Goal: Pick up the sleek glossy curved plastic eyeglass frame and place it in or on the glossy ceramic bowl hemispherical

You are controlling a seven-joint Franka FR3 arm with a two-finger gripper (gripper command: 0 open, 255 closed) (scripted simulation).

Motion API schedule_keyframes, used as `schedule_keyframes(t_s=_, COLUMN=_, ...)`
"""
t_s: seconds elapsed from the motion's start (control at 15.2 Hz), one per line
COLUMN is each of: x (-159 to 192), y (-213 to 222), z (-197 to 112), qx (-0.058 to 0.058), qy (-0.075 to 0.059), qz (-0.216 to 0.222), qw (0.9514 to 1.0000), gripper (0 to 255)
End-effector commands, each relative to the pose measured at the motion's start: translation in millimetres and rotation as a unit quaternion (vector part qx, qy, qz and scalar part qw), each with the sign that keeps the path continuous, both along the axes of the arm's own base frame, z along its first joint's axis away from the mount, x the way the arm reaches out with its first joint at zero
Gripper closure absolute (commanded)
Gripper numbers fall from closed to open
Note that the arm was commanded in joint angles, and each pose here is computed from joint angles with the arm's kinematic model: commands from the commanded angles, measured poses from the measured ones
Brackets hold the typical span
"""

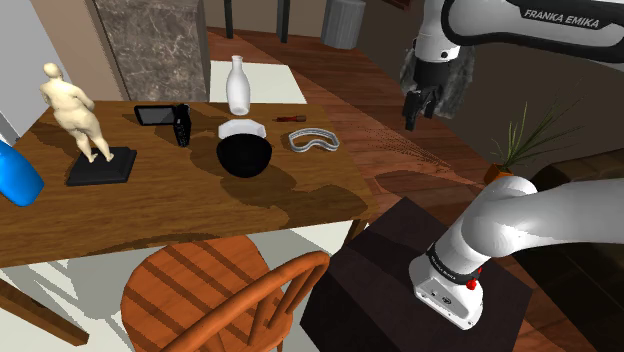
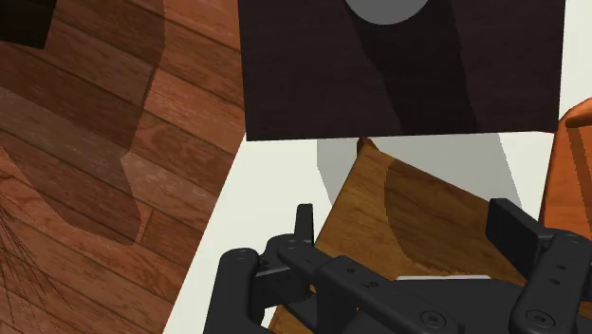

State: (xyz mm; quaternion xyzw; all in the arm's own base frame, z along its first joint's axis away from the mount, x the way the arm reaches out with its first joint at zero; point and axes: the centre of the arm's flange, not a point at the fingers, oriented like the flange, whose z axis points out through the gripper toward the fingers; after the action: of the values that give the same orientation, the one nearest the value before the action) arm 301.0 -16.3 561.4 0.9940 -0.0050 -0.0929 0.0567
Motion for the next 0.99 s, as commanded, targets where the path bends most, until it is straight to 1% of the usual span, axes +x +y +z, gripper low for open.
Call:
schedule_keyframes(t_s=0.0, x=0, y=0, z=0, qx=0.000, qy=0.000, qz=0.000, qw=1.0000, gripper=0)
schedule_keyframes(t_s=0.46, x=60, y=-37, z=-55, qx=0.024, qy=-0.015, qz=0.047, qw=0.9985, gripper=0)
schedule_keyframes(t_s=0.92, x=125, y=-65, z=-109, qx=0.048, qy=-0.030, qz=0.094, qw=0.9940, gripper=0)
